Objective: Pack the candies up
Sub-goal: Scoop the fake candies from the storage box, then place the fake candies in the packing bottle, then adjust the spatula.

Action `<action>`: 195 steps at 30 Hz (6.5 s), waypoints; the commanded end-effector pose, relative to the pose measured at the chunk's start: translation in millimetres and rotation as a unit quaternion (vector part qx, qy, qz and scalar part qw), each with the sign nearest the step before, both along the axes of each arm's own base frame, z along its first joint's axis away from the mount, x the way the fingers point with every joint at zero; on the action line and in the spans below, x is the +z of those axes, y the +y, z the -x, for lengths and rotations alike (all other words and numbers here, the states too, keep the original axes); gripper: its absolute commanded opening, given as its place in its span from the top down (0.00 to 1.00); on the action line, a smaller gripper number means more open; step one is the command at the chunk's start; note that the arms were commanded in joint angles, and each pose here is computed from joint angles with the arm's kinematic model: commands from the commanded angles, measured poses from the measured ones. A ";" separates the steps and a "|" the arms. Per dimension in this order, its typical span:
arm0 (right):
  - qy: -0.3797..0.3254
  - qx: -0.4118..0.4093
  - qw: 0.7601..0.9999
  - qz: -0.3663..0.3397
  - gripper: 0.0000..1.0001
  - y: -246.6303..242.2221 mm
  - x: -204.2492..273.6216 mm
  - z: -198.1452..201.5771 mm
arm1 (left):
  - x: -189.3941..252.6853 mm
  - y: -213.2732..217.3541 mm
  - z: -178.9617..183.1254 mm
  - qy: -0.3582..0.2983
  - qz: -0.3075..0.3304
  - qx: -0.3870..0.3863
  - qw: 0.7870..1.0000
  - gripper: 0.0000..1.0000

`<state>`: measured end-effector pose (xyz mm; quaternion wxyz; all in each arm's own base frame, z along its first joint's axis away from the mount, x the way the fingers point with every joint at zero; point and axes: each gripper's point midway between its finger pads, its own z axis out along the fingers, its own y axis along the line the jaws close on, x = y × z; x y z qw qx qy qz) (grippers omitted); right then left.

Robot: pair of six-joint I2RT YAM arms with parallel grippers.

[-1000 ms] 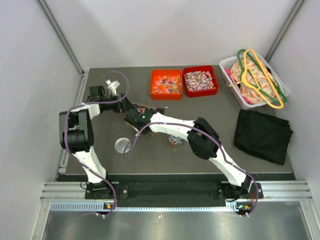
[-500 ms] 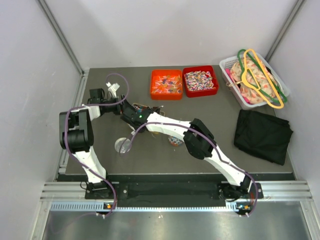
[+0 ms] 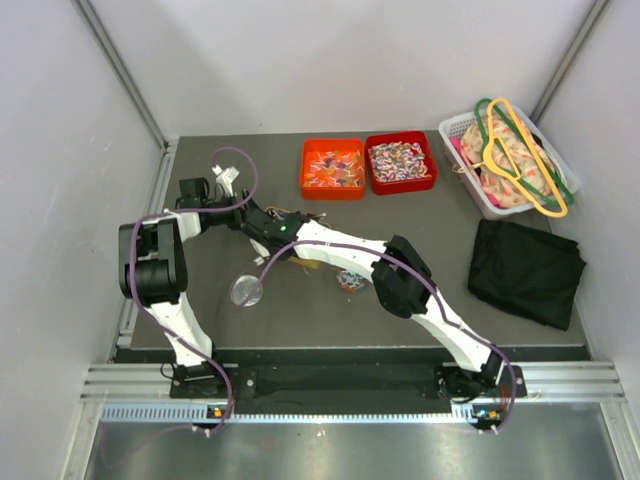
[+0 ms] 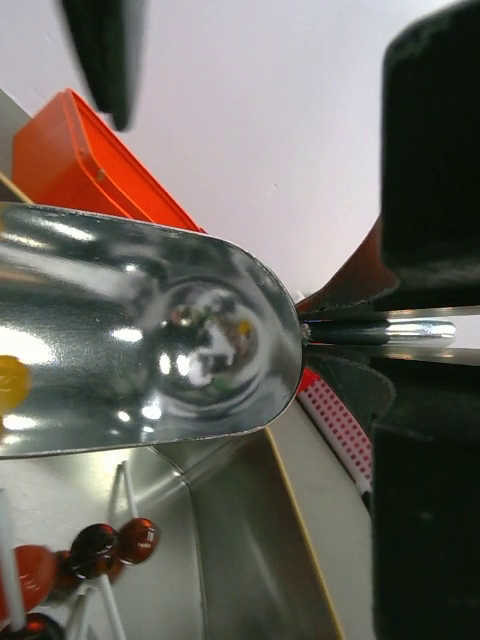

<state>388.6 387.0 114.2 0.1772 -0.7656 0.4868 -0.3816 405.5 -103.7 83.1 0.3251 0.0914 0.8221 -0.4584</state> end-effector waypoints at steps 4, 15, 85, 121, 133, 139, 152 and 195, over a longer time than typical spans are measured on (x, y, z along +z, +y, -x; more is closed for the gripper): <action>0.000 -0.027 0.998 -0.048 1.00 -8.2 19.1 12.3 | 24.9 -4.7 -3.9 -0.035 0.013 -0.011 0.999 0.01; -0.034 0.014 0.999 0.022 1.00 6.0 8.7 9.0 | 26.9 -5.8 -2.9 -0.037 0.012 -0.010 0.999 0.01; 0.122 -0.141 0.906 -0.379 1.00 -14.8 42.1 26.3 | 111.9 14.8 -41.4 -0.095 0.081 -0.013 0.992 0.01; 0.083 -0.124 0.970 -0.191 1.00 -237.5 74.4 112.5 | 84.3 51.0 -25.9 -0.059 -0.007 0.004 0.998 0.01; 0.090 -0.095 0.986 -0.105 1.00 -230.5 57.7 125.1 | 88.3 52.0 -24.2 -0.063 -0.012 0.005 0.998 0.01; 0.088 -0.084 0.990 -0.068 1.00 -224.4 60.6 126.3 | 84.7 50.7 -22.9 -0.060 -0.009 0.003 0.998 0.01; 0.054 -0.072 0.996 -0.011 1.00 -222.1 69.2 118.4 | 83.1 49.6 -22.8 -0.061 -0.004 0.001 0.998 0.01; 0.028 -0.078 0.947 -0.309 1.00 -69.6 115.0 26.6 | 139.6 -65.9 8.1 -0.100 0.084 -0.158 0.979 0.01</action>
